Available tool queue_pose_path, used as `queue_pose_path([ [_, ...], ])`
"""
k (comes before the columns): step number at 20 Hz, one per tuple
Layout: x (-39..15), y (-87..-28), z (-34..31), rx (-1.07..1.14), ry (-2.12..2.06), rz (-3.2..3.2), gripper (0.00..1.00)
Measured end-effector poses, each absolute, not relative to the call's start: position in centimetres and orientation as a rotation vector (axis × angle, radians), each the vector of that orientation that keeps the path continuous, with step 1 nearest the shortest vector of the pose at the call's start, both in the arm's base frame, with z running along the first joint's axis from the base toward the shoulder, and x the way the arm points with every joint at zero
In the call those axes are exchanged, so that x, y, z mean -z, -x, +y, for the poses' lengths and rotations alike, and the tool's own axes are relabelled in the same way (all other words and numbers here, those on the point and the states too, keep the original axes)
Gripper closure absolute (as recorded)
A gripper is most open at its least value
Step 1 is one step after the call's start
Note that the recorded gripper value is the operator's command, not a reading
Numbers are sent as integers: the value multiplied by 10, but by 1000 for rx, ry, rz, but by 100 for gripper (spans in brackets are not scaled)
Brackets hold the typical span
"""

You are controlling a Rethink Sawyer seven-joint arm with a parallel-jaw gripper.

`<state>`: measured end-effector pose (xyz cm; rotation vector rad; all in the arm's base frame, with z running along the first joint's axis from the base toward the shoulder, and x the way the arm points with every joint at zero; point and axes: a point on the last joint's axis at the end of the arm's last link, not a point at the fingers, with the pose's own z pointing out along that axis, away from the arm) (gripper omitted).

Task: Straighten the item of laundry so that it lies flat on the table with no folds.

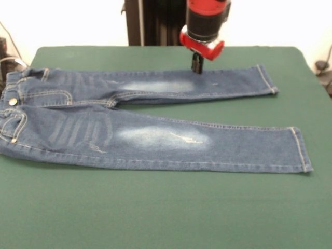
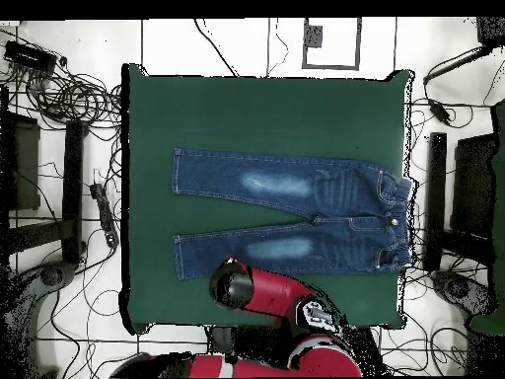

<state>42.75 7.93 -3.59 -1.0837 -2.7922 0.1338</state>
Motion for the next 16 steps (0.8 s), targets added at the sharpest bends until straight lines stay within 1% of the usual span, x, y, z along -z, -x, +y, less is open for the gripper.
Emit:
queue_pose_path([
  [10,38,-424,86,-150,985,-2838,100],
  [16,36,-415,103,-202,900,-2877,100],
])
